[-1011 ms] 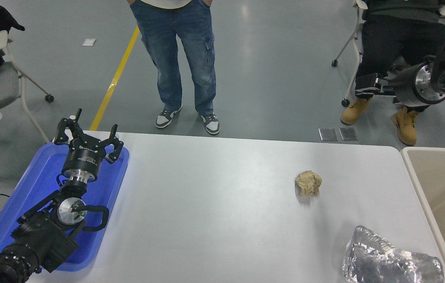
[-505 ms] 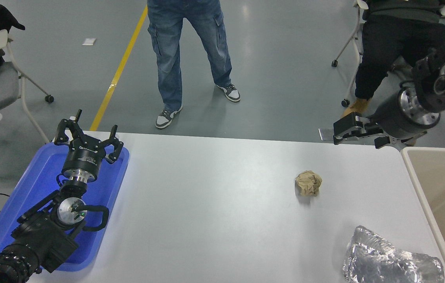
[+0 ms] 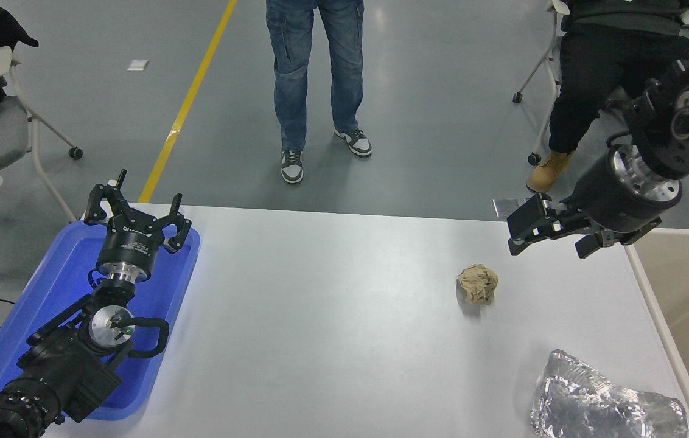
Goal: Pick up paper cup place in dustbin
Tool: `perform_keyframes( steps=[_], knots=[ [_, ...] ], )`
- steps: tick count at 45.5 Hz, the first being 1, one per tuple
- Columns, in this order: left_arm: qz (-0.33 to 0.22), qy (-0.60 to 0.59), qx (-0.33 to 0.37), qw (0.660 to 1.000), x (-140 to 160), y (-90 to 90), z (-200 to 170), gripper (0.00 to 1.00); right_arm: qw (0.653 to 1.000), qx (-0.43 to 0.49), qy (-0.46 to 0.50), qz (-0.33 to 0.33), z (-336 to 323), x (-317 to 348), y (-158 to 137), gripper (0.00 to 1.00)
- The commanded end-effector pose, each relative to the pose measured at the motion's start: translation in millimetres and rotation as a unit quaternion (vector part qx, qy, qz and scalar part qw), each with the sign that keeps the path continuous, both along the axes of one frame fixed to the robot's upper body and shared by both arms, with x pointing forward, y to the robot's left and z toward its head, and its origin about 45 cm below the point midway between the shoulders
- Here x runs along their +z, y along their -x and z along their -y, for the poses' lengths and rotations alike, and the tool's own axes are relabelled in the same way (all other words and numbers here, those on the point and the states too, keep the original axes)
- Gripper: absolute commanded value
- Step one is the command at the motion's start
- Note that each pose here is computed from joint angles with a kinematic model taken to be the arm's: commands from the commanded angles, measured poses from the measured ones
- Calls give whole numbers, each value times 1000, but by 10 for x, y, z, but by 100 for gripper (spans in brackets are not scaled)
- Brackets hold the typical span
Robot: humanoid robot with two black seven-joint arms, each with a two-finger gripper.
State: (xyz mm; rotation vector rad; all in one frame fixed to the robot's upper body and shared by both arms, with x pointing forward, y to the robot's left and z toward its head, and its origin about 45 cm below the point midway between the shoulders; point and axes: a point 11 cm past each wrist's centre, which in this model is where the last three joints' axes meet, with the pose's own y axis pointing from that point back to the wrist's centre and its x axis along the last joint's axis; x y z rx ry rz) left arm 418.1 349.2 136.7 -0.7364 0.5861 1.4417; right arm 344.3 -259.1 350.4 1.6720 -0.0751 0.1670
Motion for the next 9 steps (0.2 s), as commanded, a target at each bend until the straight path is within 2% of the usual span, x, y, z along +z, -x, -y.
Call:
perform_keyframes(
  steps=[1,9],
  knots=[
    [0,0,0,1000,-1,1,0,100,1000,8,4,-8,-49,-5,24,100],
    [0,0,0,1000,-1,1,0,100,1000,7,4,-9,-43,-16,26,100]
  ],
)
